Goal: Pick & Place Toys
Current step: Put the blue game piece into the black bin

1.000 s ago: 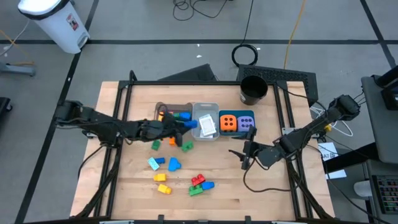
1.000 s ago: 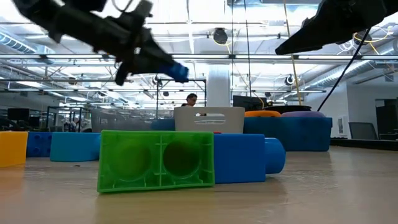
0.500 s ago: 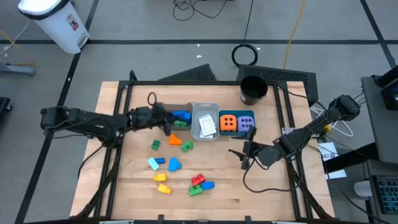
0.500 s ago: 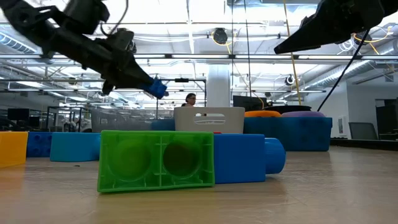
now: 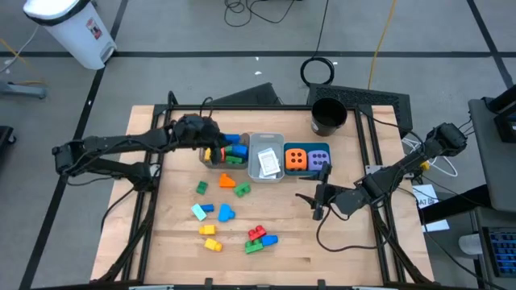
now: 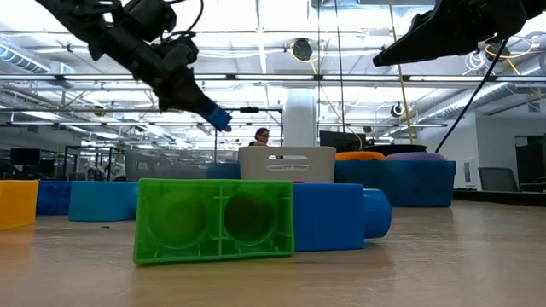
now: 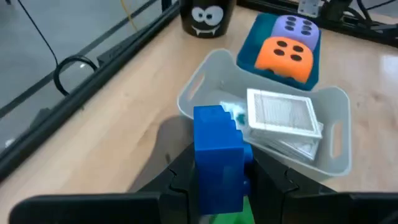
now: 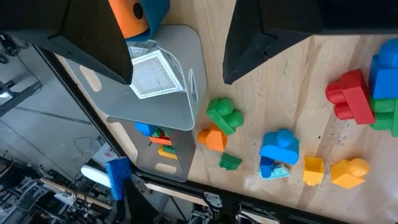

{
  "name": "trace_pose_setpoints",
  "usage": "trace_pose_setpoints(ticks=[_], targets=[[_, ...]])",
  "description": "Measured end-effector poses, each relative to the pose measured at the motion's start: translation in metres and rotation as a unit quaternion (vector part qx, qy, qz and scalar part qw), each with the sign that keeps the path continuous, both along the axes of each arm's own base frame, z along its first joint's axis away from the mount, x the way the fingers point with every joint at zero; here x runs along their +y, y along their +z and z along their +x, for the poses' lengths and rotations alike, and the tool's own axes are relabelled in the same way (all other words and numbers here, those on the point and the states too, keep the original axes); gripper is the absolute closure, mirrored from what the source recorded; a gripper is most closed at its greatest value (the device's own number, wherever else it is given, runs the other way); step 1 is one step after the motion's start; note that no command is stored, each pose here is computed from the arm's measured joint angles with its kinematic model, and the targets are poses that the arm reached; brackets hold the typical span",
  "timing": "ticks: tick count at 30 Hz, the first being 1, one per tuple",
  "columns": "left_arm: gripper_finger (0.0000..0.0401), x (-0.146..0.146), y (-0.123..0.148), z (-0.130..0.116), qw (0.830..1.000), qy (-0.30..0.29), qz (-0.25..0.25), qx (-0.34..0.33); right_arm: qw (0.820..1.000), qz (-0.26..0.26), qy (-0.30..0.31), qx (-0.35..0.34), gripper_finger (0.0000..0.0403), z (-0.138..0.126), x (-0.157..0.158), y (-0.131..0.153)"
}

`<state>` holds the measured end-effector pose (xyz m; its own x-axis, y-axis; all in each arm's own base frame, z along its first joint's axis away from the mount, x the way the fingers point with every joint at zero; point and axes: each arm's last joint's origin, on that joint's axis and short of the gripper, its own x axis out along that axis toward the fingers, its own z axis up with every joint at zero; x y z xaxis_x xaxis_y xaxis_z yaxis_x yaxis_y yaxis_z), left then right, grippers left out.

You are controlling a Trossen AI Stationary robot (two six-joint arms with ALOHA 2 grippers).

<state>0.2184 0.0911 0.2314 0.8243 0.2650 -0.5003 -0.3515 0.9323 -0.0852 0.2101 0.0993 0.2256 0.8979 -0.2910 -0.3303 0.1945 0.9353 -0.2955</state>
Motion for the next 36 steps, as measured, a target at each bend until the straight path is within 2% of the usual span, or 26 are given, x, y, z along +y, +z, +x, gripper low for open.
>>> trace_pose_setpoints(ticks=[5,12,19,21,25,29,36], targets=[[0.0302,0.009,-0.017,0.006,0.999,-0.010,-0.007,0.043,1.000,-0.002,0.000,0.000,0.0161,0.000,0.000,0.000],[0.0302,0.029,-0.042,0.011,0.995,0.024,-0.021,0.092,1.000,0.002,-0.009,-0.001,0.0161,0.002,-0.004,0.000],[0.0299,0.031,-0.063,0.017,0.991,-0.003,-0.064,0.117,1.000,0.002,-0.009,-0.001,0.0161,0.002,-0.004,0.000],[0.0278,0.030,-0.066,0.018,0.990,0.001,-0.067,0.123,1.000,0.002,-0.009,-0.001,0.0161,0.002,-0.004,0.000],[0.0207,0.030,-0.067,0.019,0.989,0.040,-0.060,0.130,1.000,0.000,-0.009,0.003,0.0161,0.001,-0.005,-0.004],[0.0149,0.030,-0.065,0.018,0.989,0.052,-0.050,0.131,1.000,-0.002,-0.009,0.006,0.0161,0.000,-0.005,-0.007],[0.0096,0.026,-0.047,0.010,0.991,0.062,-0.045,0.109,1.000,-0.001,-0.009,0.006,0.0161,0.000,-0.005,-0.007]])
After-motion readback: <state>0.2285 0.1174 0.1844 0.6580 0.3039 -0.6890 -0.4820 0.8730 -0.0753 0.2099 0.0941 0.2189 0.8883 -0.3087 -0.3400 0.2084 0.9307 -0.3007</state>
